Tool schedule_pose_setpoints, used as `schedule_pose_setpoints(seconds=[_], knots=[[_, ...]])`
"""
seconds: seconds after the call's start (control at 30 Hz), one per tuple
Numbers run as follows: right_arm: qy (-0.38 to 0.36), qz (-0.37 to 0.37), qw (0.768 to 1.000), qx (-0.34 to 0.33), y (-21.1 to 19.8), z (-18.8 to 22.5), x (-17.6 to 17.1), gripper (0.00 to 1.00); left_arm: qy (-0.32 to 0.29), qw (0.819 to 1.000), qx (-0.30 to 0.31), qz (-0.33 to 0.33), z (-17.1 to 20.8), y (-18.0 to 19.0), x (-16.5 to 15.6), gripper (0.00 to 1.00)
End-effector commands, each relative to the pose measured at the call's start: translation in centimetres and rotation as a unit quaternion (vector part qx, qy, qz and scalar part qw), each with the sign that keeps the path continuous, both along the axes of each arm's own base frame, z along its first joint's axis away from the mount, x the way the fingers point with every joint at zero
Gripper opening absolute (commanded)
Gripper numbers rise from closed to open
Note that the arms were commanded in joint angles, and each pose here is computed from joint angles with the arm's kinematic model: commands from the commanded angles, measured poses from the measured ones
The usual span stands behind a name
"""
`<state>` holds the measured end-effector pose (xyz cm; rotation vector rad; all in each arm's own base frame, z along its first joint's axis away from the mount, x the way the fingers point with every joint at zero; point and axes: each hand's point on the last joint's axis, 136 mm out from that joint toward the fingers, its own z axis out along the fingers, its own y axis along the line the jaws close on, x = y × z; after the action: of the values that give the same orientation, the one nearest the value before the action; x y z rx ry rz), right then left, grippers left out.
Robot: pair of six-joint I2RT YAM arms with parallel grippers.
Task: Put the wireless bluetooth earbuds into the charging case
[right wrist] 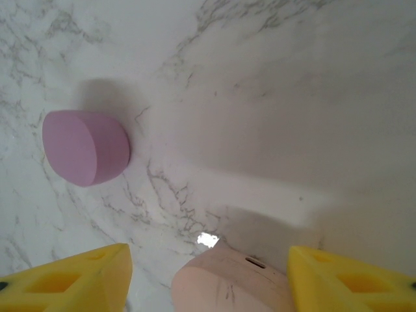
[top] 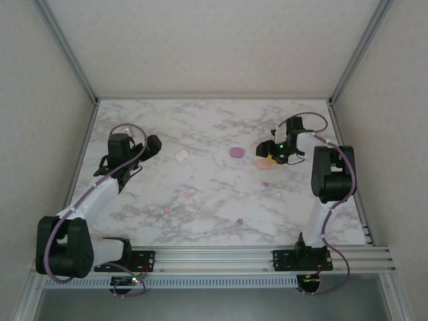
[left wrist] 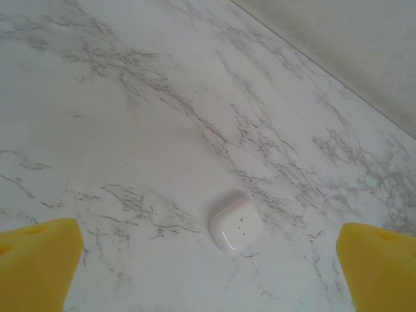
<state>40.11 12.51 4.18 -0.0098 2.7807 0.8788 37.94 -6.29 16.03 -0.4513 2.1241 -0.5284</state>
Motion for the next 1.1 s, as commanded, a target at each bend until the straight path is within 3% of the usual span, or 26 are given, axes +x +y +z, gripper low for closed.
schedule_pose_setpoints(seconds=[0.0, 0.2, 0.63, 1.07], knots=[[0.009, 0.034, 0.999, 0.009, 1.3, 0.8, -2.2, 0.64, -0.004, 1.0, 0.013, -0.011, 0.8, -0.5, 0.4, 1.0], [0.013, 0.065, 0.998, -0.019, 2.3, 0.8, -4.2, 0.61, 0.001, 1.0, 0.017, -0.013, 0.6, -0.6, 0.4, 1.0], [-0.029, 0.147, 0.965, -0.213, 1.5, 0.0, -4.9, 0.63, 0.001, 0.999, 0.023, -0.024, 1.2, -1.3, 0.8, 1.0], [-0.031, 0.179, 0.952, -0.248, 2.3, -1.8, -5.2, 0.53, 0.006, 0.999, 0.03, -0.024, 1.3, -1.3, 0.7, 1.0]])
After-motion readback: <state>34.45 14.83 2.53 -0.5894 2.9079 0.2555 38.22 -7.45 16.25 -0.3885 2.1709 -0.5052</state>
